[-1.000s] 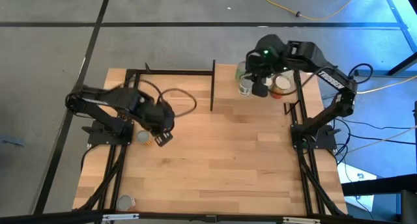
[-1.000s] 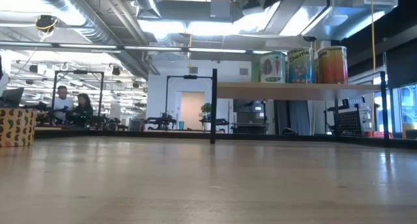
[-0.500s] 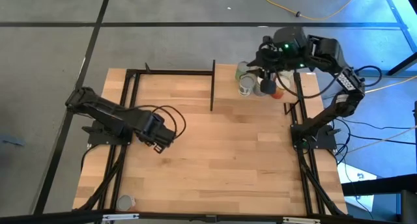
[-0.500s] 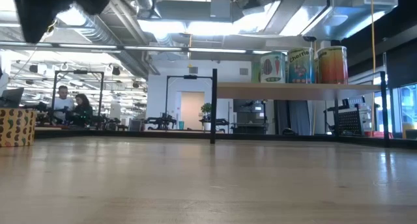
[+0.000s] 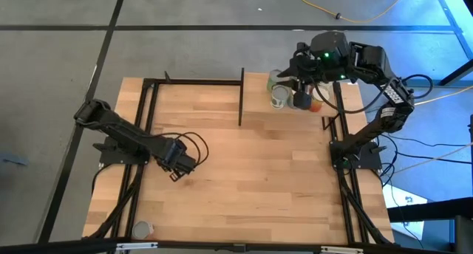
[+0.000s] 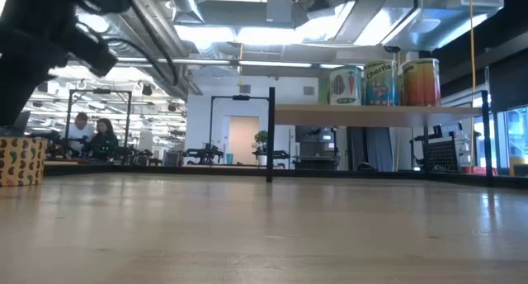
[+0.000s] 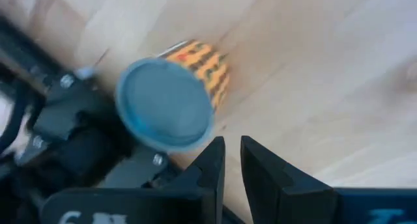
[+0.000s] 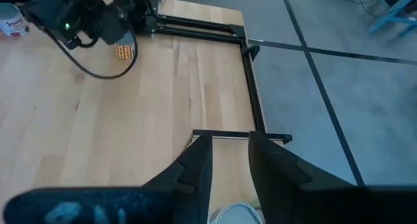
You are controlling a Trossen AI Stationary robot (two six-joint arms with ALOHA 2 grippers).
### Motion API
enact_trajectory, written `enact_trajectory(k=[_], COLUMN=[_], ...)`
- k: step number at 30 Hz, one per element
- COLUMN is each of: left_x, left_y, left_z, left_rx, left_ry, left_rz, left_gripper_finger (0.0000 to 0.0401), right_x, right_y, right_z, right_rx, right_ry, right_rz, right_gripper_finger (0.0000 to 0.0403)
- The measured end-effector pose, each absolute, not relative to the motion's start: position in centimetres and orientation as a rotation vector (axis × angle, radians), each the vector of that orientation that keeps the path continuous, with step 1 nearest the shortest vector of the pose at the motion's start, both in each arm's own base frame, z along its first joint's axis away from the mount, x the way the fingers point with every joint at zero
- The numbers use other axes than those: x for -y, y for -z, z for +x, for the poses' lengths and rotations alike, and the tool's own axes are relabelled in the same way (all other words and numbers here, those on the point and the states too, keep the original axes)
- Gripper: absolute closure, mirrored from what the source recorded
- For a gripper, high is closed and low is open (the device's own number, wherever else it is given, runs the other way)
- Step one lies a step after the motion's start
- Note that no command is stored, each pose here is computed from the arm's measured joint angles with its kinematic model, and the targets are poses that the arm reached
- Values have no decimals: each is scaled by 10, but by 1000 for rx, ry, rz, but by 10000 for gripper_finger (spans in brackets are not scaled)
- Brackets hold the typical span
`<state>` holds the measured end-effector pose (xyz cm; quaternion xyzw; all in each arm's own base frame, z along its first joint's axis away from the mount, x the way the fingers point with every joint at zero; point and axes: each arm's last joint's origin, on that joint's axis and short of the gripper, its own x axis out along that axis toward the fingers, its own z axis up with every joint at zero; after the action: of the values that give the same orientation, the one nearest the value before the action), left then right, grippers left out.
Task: Pick and place cans onto a shelf
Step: Put the yellow canned good on the shelf
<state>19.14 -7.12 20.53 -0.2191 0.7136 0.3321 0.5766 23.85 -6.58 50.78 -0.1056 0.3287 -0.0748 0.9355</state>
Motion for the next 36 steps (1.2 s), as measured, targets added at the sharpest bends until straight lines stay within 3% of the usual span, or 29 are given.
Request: enact_trajectory(k=[22,36], left_x=[64,63], left_y=[-185,-170], left_z=[181,175], left_rx=[-1719,-1743], left_ry=[-708,-670], left_rz=[-347,-348], left_gripper_finger=[359,359], right_x=[66,66], right_y=[-509,-509], right_z=[240,240], right_rx=[-655,-654], right_ry=[166,175], right_rz=[-192,-167], right_gripper_finger=[302,302])
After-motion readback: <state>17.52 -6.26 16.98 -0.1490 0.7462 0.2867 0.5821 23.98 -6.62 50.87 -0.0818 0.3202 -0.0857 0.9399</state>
